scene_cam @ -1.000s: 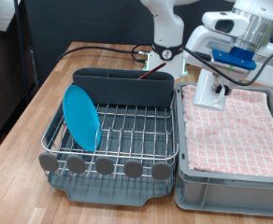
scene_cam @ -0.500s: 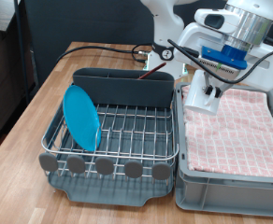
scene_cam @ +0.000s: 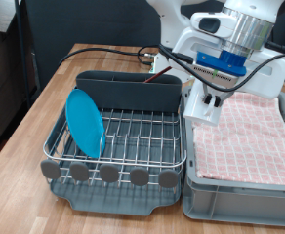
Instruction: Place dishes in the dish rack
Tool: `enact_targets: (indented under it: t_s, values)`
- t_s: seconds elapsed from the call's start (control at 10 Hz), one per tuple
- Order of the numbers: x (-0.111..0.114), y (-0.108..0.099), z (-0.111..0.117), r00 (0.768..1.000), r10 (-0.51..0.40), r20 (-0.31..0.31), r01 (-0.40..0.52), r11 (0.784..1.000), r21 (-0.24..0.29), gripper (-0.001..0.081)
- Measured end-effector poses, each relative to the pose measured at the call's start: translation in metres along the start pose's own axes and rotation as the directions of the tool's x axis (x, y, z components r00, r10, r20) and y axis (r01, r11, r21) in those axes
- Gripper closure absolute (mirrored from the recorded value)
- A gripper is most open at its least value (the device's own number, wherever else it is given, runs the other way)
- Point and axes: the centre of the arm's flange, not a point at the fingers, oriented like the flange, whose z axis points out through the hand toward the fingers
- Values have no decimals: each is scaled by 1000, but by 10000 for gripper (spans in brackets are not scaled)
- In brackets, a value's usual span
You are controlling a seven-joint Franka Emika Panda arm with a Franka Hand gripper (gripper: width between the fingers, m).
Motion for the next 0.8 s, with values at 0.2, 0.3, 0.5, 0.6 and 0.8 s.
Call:
enact_targets:
  t_s: [0.2,0.3,0.5,0.6,0.8]
  values:
    - [16,-3,0,1000,-11,11,11,1000,-12,733]
    - [24,-6,-1,1000,-21,22,22,1000,-17,733]
    - [39,-12,1,999,-35,35,36,999,-6,733]
    - [45,-14,4,999,-37,37,37,999,-1,733]
    - [52,-18,16,998,-33,51,33,999,10,733]
